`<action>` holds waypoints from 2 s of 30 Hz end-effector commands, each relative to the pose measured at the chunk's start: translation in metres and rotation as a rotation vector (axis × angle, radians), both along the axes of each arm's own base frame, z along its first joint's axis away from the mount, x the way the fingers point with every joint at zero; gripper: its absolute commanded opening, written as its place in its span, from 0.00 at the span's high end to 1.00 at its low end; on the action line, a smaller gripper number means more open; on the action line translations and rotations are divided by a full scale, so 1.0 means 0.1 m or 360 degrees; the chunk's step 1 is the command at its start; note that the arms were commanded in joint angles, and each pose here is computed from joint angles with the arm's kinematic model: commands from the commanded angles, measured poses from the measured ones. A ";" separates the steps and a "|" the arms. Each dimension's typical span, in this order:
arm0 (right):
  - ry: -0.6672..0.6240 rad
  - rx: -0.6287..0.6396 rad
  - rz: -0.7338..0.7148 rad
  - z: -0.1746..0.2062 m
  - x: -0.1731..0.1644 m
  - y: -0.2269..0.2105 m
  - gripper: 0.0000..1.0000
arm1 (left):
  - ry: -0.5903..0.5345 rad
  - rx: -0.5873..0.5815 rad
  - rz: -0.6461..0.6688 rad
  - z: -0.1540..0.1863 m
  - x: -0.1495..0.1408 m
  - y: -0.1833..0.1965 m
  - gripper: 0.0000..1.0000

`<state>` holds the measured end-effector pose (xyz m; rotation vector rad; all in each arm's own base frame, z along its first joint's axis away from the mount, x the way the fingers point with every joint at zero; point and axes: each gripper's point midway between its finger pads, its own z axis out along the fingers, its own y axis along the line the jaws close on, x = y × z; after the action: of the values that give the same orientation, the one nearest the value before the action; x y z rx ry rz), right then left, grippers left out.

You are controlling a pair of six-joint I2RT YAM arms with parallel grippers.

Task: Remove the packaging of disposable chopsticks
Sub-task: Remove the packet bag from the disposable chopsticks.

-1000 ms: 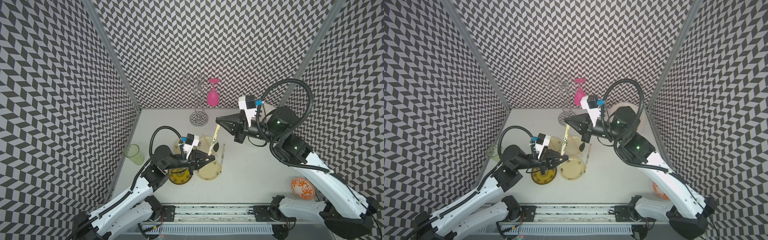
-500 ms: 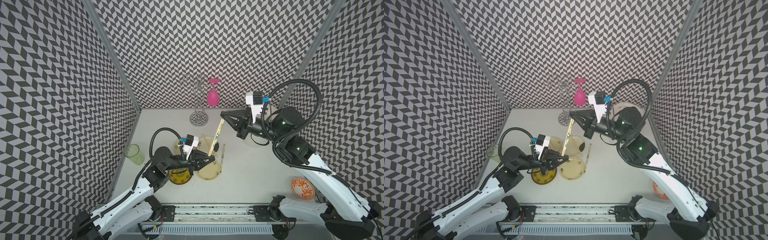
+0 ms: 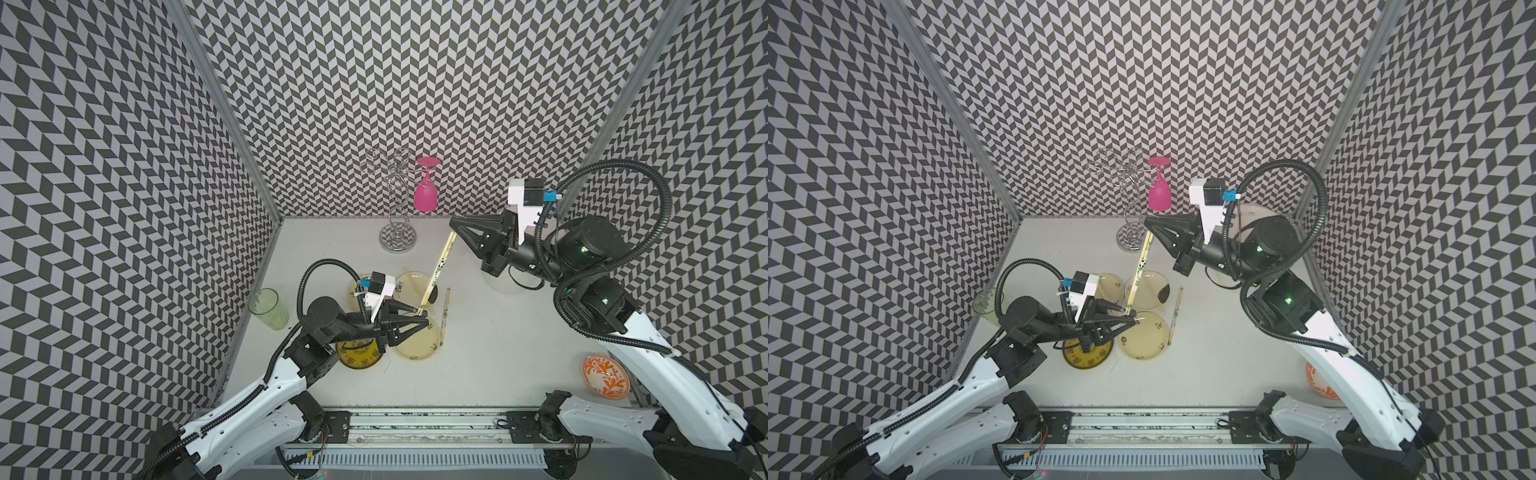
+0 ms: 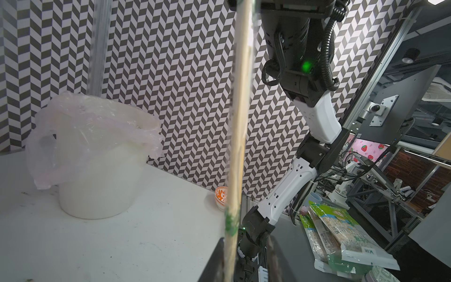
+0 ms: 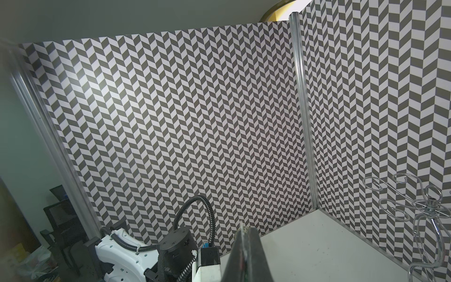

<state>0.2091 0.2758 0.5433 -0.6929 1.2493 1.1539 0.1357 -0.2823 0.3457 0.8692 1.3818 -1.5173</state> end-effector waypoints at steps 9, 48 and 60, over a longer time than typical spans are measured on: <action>-0.0105 0.0071 -0.0006 0.22 -0.14 -0.12 1.00 | -0.0046 -0.0010 0.0002 0.06 -0.02 0.02 0.84; -0.0149 0.0123 -0.0414 0.61 0.21 -0.53 1.00 | 0.0002 0.0016 0.0076 -0.25 -0.01 0.09 1.00; -0.0128 0.0150 -0.0075 0.54 0.01 -0.30 1.00 | -0.0202 -0.0052 0.0066 0.12 0.03 0.02 1.00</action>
<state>0.2201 0.2464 0.5859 -0.6086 1.1977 1.0989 0.1401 -0.2823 0.3404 0.8836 1.3505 -1.4571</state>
